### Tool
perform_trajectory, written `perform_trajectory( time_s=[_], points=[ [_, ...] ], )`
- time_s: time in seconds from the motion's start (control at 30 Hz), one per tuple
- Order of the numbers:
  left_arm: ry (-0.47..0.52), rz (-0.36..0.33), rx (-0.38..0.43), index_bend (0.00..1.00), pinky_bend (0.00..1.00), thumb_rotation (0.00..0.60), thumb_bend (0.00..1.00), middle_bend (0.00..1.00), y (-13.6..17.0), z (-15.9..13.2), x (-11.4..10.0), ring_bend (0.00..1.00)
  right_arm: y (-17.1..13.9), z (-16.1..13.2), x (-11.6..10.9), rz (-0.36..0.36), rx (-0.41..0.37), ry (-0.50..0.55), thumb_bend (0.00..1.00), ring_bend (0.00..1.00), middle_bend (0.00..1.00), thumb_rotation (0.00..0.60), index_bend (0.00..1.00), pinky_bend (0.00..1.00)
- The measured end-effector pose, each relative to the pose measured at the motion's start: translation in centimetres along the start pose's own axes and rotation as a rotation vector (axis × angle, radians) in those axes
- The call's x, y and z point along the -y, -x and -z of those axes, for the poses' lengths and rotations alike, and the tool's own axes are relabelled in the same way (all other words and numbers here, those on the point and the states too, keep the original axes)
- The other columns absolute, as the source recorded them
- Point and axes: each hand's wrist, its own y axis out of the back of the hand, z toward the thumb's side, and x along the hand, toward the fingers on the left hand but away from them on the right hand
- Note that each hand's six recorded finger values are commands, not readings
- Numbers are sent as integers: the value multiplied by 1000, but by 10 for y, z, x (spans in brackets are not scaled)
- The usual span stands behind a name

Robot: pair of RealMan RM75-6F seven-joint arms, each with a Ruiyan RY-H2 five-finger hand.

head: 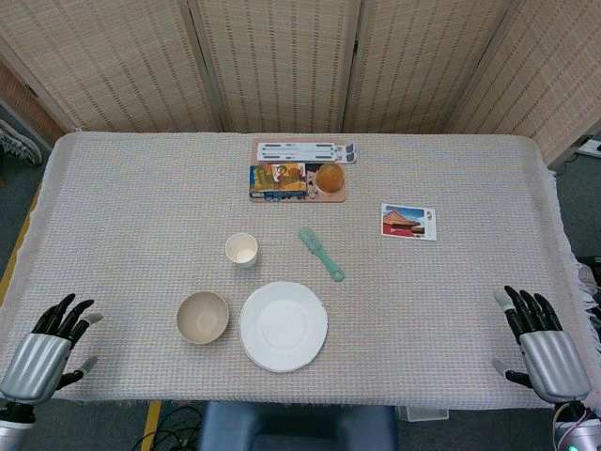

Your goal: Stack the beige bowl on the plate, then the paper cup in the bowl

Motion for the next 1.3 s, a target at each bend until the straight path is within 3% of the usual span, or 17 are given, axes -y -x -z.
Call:
perform_trajectory(
  time_s=[0.37,0.83,1.3],
  points=[
    [1,-10,3,290,199,600,241,172,0,-1,-3,17,-1,0,1,-4,2,-7,129,0,0,600,0,0],
    [2,44,33,290,199,600,241,171,-8,-10,9,18,-1,7,-4,11,26,11,131,0,0,600,0,0],
    [23,92,178,365,198,600,240,171,-43,-58,24,18,4,17,-6,-8,33,52,131,0,0,600,0,0]
  ],
)
